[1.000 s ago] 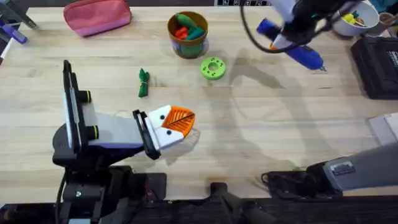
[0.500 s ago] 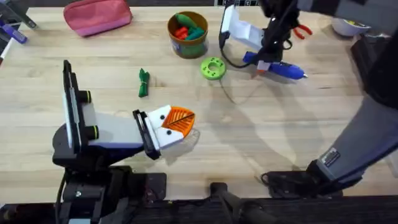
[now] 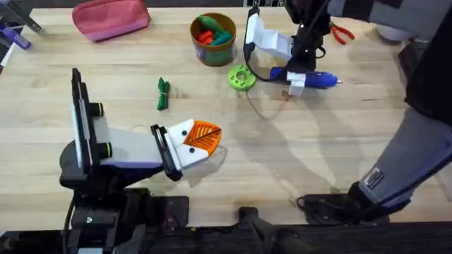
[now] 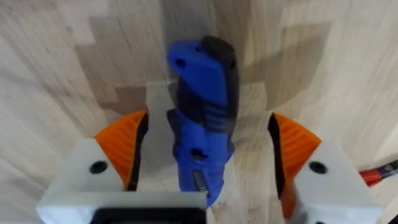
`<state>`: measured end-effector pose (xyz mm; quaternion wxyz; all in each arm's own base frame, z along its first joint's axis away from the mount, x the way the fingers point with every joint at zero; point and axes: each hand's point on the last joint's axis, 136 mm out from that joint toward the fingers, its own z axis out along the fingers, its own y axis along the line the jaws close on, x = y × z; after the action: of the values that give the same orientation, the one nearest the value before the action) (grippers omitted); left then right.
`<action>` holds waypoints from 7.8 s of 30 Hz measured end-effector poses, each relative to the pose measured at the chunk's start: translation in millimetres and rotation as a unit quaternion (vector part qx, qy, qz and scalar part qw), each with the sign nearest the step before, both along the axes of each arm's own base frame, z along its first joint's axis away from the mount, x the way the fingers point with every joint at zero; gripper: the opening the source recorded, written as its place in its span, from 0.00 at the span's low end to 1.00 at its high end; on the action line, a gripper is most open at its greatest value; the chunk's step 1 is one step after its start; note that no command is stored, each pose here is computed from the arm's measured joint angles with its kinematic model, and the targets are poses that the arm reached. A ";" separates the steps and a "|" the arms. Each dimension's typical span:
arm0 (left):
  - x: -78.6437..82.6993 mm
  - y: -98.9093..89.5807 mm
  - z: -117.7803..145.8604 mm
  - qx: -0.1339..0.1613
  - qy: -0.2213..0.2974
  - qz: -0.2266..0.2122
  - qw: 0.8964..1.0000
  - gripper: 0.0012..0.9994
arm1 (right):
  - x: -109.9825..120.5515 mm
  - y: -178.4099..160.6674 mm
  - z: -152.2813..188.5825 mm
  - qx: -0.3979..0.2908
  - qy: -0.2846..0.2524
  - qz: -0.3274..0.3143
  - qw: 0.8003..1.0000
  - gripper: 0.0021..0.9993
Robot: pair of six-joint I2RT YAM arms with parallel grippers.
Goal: Pick up the gripper from the table and insert it into the empty holder that is missing its gripper. Then pick up a screw, insert it into the mounting hole, and use the screwdriver to tighten it. Finally, clean up the table by picking up the vegetable and placing it into the bucket.
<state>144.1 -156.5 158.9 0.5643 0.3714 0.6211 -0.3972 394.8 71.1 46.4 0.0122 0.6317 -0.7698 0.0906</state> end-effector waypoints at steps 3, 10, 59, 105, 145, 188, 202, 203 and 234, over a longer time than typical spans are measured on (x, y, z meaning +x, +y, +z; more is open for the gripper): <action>0.0 0.0 0.1 0.000 0.000 0.000 1.000 0.02 | 0.2 -0.8 0.1 -0.001 -0.002 -0.010 1.000 0.99; 0.0 0.0 0.0 0.000 0.000 0.000 1.000 0.02 | -9.0 0.4 12.5 0.004 -0.004 -0.051 0.999 0.99; 1.0 0.4 0.6 0.000 -0.002 0.003 1.000 0.99 | -103.8 -4.3 195.8 0.343 -0.212 -0.458 0.792 0.99; 77.5 142.5 84.9 0.238 0.240 0.450 0.827 0.99 | -103.9 -4.4 195.6 0.345 -0.210 -0.467 0.787 0.99; 199.7 156.6 -125.1 0.365 0.536 0.414 0.639 0.99 | -97.3 -3.2 180.0 0.328 -0.191 -0.475 0.794 0.99; 232.3 154.3 11.1 0.325 0.482 0.441 0.684 0.02 | -97.3 -3.3 180.0 0.328 -0.191 -0.475 0.794 0.99; 289.8 59.2 76.9 0.291 0.332 0.391 0.808 0.02 | -97.3 -3.3 180.0 0.328 -0.191 -0.475 0.794 0.99; 293.5 50.5 75.0 0.290 0.327 0.384 0.813 0.02 | -97.3 -3.3 180.0 0.328 -0.191 -0.475 0.794 0.99; 342.3 2.4 4.7 0.296 0.327 0.343 0.830 0.86 | -97.3 -3.3 180.0 0.328 -0.191 -0.475 0.794 0.99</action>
<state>486.4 -154.1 163.5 0.2914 0.1325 0.9445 -0.0736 297.5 67.9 226.5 -0.3016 0.1220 -0.9433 -0.0662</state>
